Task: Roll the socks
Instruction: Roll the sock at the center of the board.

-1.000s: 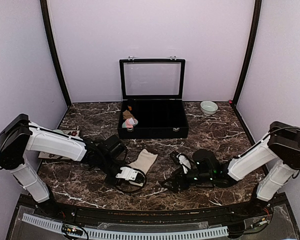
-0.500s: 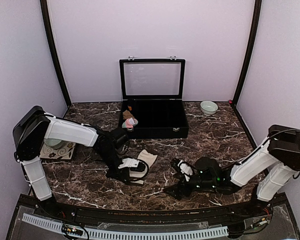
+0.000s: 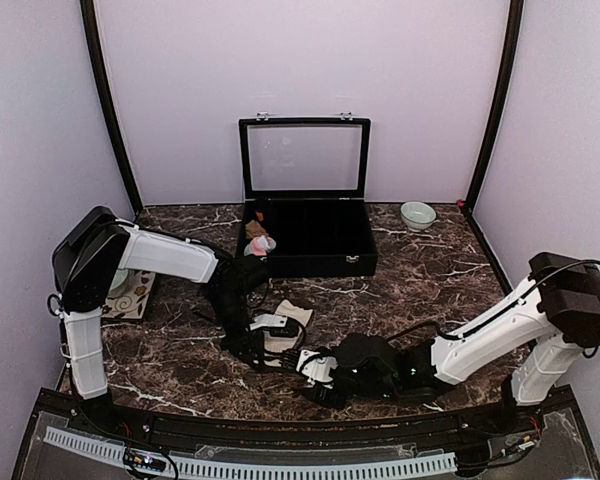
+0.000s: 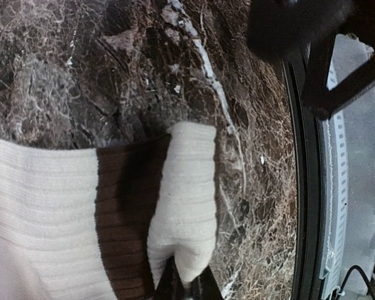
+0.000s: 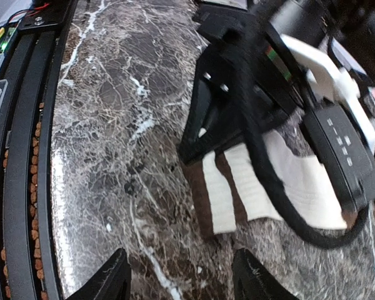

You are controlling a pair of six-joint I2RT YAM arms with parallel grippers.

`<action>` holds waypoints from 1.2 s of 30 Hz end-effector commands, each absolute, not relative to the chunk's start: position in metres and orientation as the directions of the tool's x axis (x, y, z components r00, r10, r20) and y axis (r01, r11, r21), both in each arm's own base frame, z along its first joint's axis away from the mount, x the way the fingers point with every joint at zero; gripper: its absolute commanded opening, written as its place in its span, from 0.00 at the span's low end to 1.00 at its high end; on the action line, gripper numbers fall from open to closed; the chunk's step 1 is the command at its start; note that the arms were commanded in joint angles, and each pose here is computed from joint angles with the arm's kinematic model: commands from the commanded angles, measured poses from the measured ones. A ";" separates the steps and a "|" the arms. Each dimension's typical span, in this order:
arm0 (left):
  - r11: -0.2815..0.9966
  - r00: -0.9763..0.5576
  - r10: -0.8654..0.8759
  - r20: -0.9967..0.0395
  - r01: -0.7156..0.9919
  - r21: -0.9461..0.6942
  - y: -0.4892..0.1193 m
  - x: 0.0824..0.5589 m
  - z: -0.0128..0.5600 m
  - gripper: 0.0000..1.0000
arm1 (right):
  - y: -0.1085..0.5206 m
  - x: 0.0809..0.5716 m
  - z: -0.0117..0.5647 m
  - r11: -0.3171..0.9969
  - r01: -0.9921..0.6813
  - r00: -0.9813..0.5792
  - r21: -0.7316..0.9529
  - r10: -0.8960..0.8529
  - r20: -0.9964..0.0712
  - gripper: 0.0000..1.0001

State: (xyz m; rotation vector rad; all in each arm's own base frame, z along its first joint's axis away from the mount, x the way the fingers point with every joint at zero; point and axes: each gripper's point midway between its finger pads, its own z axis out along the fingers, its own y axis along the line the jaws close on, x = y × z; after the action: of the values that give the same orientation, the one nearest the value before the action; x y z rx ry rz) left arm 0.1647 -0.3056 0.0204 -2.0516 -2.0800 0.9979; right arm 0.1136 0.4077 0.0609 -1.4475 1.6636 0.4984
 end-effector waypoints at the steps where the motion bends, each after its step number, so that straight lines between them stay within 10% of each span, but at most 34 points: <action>1: 0.002 -0.139 0.967 -0.214 0.843 -0.539 -0.277 0.153 -0.011 0.00 | 0.428 0.111 0.060 0.122 -0.923 0.211 -0.365 -0.631 -0.746 0.52; 9: 0.017 -0.143 0.972 -0.185 0.833 -0.552 -0.268 0.155 -0.017 0.00 | 0.457 0.130 0.054 0.056 -0.940 0.239 -0.337 -0.598 -0.766 0.33; 36: 0.005 -0.099 0.984 -0.147 0.843 -0.538 -0.257 0.154 -0.025 0.00 | 0.473 0.159 0.076 0.093 -0.904 0.295 -0.416 -0.568 -0.768 0.43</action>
State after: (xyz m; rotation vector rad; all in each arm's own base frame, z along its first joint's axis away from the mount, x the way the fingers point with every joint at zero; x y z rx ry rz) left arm 0.1630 -0.3018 0.0199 -1.9442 -2.0606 1.0585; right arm 0.1418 0.4581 0.0365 -1.6983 1.4500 0.4432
